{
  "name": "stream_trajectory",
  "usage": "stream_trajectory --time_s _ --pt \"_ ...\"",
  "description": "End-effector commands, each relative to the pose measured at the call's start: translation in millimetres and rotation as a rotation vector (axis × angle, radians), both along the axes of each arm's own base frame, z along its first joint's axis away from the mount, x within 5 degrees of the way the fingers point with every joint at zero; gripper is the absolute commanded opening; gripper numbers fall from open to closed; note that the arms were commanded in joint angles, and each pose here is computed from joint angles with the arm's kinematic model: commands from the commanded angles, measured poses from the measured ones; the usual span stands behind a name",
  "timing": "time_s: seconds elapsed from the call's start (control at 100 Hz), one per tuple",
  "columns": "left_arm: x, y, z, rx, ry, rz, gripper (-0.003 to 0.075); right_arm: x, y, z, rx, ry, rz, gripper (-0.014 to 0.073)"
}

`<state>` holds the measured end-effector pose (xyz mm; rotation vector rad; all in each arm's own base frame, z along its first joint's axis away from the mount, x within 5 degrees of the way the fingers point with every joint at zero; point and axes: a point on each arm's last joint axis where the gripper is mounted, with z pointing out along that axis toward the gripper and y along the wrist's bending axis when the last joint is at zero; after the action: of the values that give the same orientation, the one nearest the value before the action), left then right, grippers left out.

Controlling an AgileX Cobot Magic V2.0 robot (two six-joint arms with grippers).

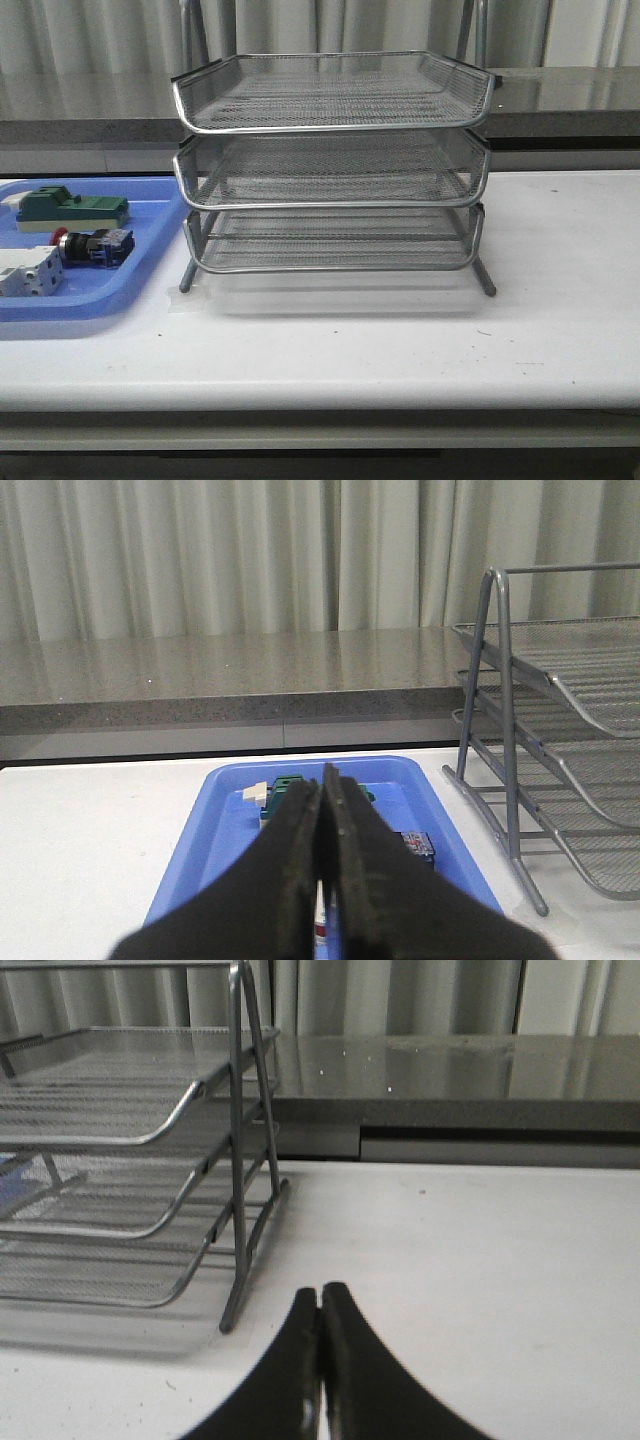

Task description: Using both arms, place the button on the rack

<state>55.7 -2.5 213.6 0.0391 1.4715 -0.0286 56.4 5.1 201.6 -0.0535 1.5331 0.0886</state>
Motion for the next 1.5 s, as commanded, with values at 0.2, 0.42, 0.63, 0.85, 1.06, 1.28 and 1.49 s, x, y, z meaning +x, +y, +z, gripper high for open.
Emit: stream_trajectory --time_s 0.2,0.42,0.63,0.85,1.06,1.28,1.49 --pt "-1 -1 -7 -0.015 -0.069 -0.014 -0.002 -11 -1 58 0.059 -0.182 0.001 -0.006" --pt "-1 -1 -7 -0.015 -0.069 -0.014 -0.002 -1 1 99 0.058 0.043 0.01 -0.006" --pt "-1 -1 -7 -0.015 -0.069 -0.014 -0.002 29 9 130 0.118 0.332 0.05 -0.006" --pt "-1 -1 -7 -0.015 -0.069 -0.014 -0.002 69 19 137 0.235 0.499 0.091 -0.006" --pt "-1 -1 -7 -0.015 -0.069 -0.014 -0.002 96 29 123 0.415 0.622 0.124 -0.006" --pt "-1 -1 -7 -0.015 -0.069 -0.014 -0.002 125 37 100 0.529 0.772 0.114 -0.0031" --pt "-1 -1 -7 -0.015 -0.069 -0.014 -0.002 147 40 79 0.585 0.865 0.08 0.0296"
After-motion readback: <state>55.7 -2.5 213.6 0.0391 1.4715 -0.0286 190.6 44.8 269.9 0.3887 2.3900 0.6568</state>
